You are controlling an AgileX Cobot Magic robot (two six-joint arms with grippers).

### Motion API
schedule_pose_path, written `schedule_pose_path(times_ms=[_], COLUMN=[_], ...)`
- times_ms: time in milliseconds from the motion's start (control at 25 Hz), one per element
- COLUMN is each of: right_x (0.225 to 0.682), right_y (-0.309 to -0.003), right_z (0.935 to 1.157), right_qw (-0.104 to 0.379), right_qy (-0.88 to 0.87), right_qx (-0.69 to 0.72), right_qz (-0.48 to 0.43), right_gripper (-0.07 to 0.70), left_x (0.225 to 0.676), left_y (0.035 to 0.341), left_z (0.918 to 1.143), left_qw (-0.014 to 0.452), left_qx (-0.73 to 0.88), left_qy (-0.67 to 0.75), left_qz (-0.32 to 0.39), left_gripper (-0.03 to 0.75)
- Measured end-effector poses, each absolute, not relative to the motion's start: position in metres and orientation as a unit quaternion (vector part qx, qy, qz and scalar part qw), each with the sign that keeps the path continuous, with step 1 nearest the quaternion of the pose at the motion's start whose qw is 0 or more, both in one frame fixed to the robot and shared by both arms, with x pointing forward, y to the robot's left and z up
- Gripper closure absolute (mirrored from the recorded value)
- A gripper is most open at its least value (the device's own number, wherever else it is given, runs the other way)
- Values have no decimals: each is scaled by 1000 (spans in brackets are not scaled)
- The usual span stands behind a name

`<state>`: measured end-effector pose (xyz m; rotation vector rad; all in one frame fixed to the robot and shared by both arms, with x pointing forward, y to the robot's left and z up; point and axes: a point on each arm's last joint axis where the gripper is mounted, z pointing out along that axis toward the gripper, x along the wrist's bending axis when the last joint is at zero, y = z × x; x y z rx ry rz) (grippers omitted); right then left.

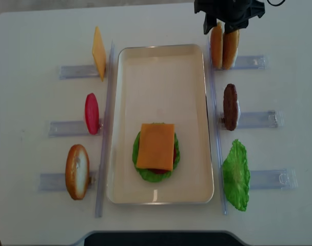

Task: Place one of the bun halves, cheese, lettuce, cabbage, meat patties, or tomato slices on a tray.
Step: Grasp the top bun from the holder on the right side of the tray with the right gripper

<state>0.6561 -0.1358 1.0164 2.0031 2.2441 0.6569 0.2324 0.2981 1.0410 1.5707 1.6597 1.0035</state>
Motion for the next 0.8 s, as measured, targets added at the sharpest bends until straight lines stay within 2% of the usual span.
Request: schedule_pose_path(times_ms=[480,800], right_x=[662,663], right_y=[-134,-134], right_z=[994,993], right_qw=[23,28], right_qy=[732,734], right_qx=[652,649], right_qz=[196,196], right_gripper=[181,189], left_x=[232,232], left_y=[298,298], left_z=[1041,1041], left_qw=[317,317], left_qx=[597,597], left_qy=[631,631], left_qz=[381,381], left_gripper=[622,622])
